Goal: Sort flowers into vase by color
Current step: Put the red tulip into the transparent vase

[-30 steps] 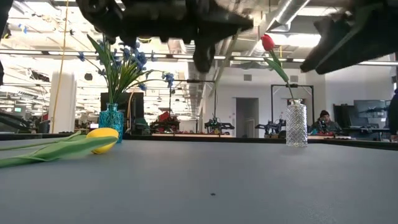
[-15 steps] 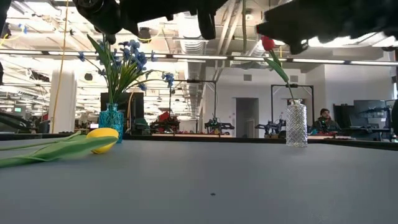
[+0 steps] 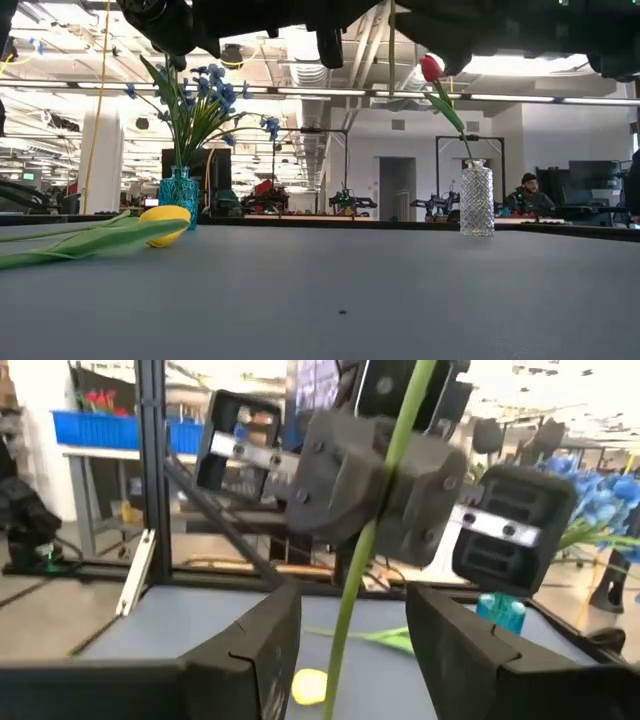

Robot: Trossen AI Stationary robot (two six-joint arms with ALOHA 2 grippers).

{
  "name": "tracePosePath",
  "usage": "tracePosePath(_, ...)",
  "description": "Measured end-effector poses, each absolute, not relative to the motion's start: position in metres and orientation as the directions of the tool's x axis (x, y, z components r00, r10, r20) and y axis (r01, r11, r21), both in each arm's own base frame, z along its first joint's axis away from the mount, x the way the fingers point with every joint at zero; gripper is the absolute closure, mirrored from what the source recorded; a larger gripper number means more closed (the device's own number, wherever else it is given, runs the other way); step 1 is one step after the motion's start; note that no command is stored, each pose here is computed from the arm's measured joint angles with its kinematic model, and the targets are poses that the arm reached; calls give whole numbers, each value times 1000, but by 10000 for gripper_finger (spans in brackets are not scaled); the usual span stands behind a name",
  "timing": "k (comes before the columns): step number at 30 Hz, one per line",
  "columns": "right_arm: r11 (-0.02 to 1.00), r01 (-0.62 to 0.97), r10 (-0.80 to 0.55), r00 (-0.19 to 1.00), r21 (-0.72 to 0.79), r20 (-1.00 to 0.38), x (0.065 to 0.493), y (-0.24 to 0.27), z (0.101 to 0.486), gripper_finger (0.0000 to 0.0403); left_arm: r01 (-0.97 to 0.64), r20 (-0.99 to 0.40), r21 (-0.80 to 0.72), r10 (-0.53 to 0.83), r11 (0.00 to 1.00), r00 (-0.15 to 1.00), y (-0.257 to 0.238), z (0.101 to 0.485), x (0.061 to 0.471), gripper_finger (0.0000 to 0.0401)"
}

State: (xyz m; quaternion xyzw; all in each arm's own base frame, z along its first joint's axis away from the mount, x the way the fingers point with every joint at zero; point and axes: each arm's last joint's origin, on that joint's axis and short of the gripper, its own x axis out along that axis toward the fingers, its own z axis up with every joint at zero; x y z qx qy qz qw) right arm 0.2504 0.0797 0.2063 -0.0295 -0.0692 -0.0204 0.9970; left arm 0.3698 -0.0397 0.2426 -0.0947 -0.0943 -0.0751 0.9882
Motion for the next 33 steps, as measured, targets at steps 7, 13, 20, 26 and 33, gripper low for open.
tracePosePath(7,997,61,-55,987,-40,149,257,73,212,205,149,220,-170,-110,974,969,-39,244,369,401)
tracePosePath(13,996,68,-59,986,-54,154,261,73,217,259,128,232,-162,-89,978,969,-38,246,369,401)
tracePosePath(20,995,91,-86,987,-33,136,262,71,215,365,112,221,-112,-85,987,972,-38,244,370,401)
tracePosePath(26,996,90,-88,992,-19,87,259,71,215,379,55,162,-73,-42,996,986,-37,239,371,382)
tracePosePath(33,983,175,-174,985,-55,10,231,71,238,379,31,137,-80,-20,996,990,-29,236,372,303)
